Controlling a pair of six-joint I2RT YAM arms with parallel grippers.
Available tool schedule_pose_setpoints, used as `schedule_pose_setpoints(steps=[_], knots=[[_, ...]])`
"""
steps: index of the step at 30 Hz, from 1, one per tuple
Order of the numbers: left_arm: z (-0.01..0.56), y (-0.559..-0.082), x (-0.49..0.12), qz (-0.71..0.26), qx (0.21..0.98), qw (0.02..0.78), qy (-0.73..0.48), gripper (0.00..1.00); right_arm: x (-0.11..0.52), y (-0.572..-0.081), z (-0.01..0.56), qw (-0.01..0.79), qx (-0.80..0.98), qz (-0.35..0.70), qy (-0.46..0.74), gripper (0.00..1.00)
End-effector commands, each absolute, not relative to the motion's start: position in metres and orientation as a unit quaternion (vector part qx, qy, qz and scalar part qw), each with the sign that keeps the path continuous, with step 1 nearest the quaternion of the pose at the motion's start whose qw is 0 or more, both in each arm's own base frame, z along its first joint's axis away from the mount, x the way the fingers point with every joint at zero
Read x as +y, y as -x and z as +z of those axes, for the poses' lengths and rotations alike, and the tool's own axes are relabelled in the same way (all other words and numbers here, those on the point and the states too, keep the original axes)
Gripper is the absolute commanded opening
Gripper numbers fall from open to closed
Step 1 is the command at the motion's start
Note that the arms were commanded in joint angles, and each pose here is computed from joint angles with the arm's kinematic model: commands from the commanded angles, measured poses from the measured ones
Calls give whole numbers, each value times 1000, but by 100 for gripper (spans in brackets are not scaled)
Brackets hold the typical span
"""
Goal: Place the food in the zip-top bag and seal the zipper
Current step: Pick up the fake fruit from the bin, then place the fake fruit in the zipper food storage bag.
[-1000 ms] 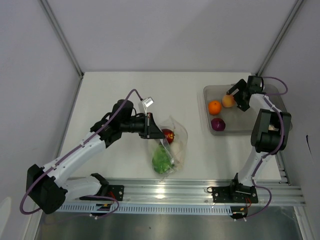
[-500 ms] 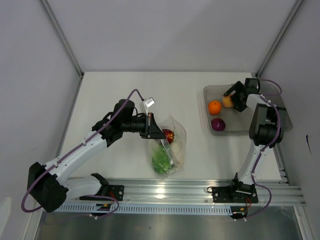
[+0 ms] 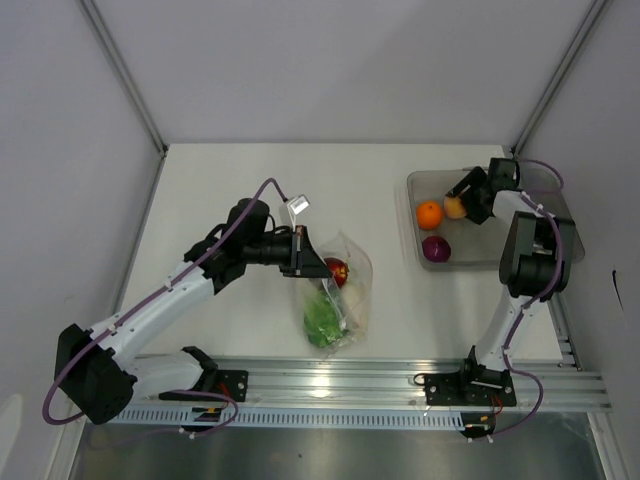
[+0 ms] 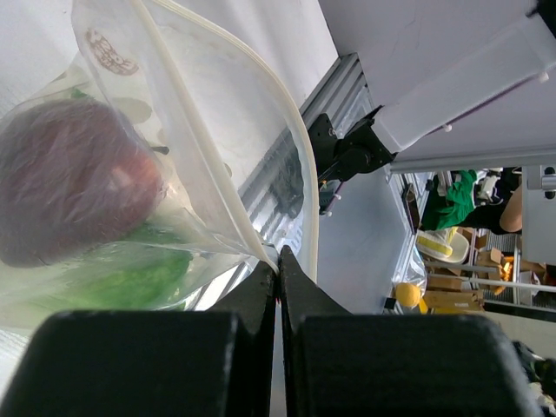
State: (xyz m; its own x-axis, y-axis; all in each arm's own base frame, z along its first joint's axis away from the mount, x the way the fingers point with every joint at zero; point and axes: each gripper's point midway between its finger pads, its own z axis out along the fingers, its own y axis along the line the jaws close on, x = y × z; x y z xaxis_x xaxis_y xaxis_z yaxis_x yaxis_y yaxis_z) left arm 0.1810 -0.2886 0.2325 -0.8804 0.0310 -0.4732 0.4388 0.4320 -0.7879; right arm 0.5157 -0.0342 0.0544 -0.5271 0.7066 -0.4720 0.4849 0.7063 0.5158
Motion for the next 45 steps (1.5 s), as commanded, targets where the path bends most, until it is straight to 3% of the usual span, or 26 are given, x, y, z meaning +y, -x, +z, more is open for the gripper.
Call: schedule_pose_setpoints(steps=[1,4,11,15,22,32,37,38,40,45], knots=[[244,-181,-287,-523,812,215,-143,1,-22,-496,150,412,842,156,-312,42],[245,-182,-287,-523,812,216,-144,1,3,-461,204,436,841,159,-278,43],[244,-183,-286,-520,814,217,-143,1,136,-355,291,460,852,243,-56,45],[243,-181,-285,-518,815,218,-141,1,198,-284,300,424,851,303,68,48],[243,-181,-282,-515,818,219,-135,1,243,-219,268,350,870,317,139,53],[248,-179,-278,-509,820,226,-132,1,284,-184,222,303,890,281,193,60],[246,-176,-276,-506,823,225,-130,1,293,-180,214,294,894,276,197,75],[246,-176,-275,-506,822,226,-130,0,295,-180,212,293,894,273,199,89],[245,-175,-274,-505,824,225,-128,1,296,-179,211,293,895,270,201,99],[241,-174,-273,-503,825,225,-125,1,290,-187,222,316,895,250,193,99]])
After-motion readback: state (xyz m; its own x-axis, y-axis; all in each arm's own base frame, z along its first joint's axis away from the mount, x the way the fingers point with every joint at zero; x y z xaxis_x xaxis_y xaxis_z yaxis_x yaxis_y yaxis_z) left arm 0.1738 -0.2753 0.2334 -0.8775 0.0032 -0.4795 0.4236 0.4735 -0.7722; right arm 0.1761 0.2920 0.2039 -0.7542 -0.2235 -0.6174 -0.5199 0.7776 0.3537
